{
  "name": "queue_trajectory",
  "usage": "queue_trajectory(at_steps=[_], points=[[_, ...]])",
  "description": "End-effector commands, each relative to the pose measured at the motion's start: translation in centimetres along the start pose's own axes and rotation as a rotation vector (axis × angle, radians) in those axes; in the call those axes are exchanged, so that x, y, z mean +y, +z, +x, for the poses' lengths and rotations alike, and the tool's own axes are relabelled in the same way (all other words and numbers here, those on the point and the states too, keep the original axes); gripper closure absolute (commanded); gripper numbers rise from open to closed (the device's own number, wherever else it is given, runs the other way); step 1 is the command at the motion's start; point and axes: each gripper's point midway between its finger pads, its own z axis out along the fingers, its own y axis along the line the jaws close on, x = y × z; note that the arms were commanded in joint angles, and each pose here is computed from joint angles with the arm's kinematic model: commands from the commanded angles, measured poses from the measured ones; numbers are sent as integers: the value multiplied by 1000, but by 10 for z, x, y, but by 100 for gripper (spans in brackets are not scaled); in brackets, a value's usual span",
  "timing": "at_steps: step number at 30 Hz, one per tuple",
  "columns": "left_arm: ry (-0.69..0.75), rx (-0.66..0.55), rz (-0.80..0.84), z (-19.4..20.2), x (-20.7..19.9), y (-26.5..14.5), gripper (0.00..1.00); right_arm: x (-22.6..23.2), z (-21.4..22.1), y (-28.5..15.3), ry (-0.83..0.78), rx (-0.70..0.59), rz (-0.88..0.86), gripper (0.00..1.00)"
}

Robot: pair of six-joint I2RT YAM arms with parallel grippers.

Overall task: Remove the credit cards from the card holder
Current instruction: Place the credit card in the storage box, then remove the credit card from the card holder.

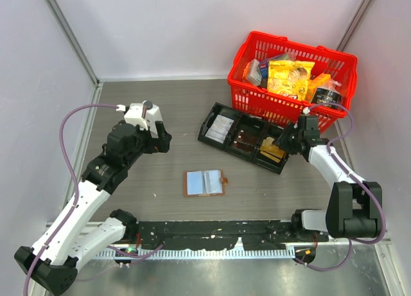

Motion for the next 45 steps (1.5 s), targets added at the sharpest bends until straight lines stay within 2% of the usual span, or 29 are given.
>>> queue_trajectory(at_steps=[1, 5, 8, 12, 17, 22, 28, 36, 40, 45], points=[[2, -26, 17, -6, -2, 0, 0, -22, -20, -13, 3, -117, 136, 58], [1, -24, 30, -5, -5, 1, 0, -34, -39, -41, 4, -233, 229, 48], [-5, -18, 44, -3, -7, 3, 0, -27, -49, -64, -17, -279, 220, 43], [-22, -1, 69, 0, -13, 6, 0, -6, -46, -83, -83, -244, 150, 43], [-87, 56, 121, 11, -27, 16, 1, 51, -20, -101, -220, -182, 26, 43], [-169, 204, 167, 36, -43, 25, 14, 102, 13, -110, -314, -161, -58, 43], [-254, 380, 132, 81, -45, 26, 25, 168, 95, -99, -434, -35, -223, 44], [-271, 539, 90, 140, -48, 21, 43, 219, 172, -62, -556, 74, -294, 46], [-242, 592, 79, 164, -52, 21, 52, 219, 199, -33, -585, 132, -269, 48], [-228, 635, 89, 182, -62, 27, 56, 202, 216, -12, -583, 171, -212, 48]])
